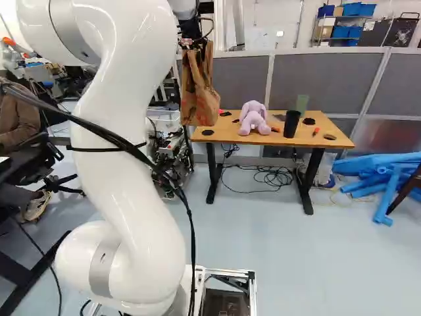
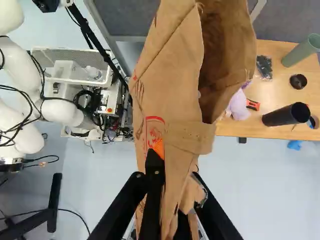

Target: Pick up the bag on the ground and place it on the table

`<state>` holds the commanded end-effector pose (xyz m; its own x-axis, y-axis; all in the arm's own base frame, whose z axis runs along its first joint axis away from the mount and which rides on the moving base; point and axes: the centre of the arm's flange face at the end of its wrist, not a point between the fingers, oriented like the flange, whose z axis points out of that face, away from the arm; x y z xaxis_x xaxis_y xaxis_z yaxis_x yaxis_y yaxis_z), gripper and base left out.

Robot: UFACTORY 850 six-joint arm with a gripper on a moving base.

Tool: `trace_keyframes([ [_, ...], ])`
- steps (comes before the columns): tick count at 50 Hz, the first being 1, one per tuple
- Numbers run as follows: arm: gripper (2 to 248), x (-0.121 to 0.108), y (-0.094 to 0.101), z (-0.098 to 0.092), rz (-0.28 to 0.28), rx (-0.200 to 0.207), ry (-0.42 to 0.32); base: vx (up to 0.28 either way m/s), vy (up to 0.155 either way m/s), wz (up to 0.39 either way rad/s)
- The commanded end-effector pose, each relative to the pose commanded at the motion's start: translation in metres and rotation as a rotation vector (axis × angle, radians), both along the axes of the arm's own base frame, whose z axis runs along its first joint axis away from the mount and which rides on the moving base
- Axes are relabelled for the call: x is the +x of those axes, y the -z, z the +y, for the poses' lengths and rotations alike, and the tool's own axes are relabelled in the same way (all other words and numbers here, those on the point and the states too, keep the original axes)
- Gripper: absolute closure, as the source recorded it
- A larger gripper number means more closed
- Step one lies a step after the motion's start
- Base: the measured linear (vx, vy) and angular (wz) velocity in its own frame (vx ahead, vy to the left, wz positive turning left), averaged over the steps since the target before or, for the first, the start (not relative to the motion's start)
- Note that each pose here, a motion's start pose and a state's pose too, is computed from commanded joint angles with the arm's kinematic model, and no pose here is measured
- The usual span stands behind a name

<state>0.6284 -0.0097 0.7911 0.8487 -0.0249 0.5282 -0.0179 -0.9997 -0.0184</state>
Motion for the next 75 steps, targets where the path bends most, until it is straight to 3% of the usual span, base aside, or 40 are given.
trace_keyframes([
  [23,229,0.000,0.000,0.000,0.000,0.000,0.000,0.167,0.004,0.006],
  [57,229,0.003,0.000,0.000,-0.002,0.000,0.000,0.021,0.001,0.000],
  [75,229,0.023,0.003,-0.007,-0.019,0.000,0.010,0.000,0.000,0.000],
])
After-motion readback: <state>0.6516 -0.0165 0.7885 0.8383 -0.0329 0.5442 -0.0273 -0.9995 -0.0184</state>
